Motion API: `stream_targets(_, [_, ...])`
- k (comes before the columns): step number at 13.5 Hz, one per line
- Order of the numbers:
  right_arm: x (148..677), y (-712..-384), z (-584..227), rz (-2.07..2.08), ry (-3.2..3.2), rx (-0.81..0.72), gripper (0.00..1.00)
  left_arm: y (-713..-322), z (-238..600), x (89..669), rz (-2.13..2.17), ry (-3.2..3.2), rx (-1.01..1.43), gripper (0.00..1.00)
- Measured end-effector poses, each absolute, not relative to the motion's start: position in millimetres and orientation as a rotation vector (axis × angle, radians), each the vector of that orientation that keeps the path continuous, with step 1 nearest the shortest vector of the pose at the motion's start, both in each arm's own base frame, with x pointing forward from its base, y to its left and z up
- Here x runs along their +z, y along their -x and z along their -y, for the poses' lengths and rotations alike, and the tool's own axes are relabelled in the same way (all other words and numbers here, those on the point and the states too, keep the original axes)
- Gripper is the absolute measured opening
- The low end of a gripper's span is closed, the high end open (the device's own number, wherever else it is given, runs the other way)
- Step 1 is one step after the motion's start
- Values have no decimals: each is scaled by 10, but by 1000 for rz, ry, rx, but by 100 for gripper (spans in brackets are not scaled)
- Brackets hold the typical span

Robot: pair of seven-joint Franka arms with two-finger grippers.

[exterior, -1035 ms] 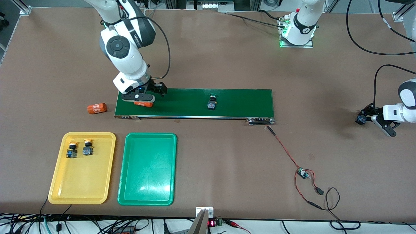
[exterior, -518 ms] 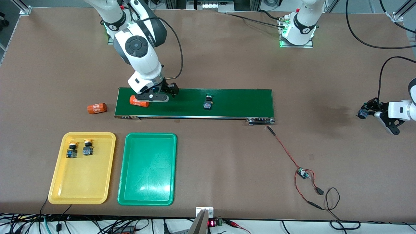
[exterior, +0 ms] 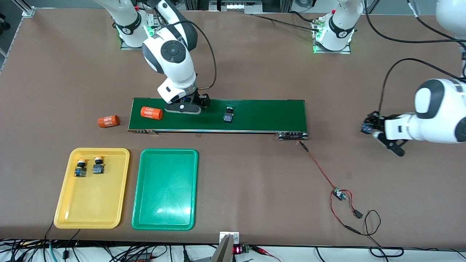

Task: Sort buttons by color to trays

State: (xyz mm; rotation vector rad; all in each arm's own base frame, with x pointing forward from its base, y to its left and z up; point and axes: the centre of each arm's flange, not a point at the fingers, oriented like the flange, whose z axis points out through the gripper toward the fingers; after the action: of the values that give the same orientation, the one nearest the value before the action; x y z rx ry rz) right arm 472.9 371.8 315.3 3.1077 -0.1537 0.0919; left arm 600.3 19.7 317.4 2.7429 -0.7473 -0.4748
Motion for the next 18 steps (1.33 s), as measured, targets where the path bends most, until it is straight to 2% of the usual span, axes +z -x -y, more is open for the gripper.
stream_targets(4, [3109,-4764,-3827,239,-3096,118,100,-5982,742,3189,646,-2822,-420,40])
stream_targets(10, [2951,-4726,-4077,309,-3079,132,100,-5769,1709,2955,455,-2912,-331,40])
stream_targets(14, [2952,-4739,-4072,314,-3079,133,100,-5648,1988,2847,358,-2916,-221,40])
stream_targets(18, [2942,-4742,-4069,316,-3077,131,100,-5295,2212,2703,299,-2940,-178,40])
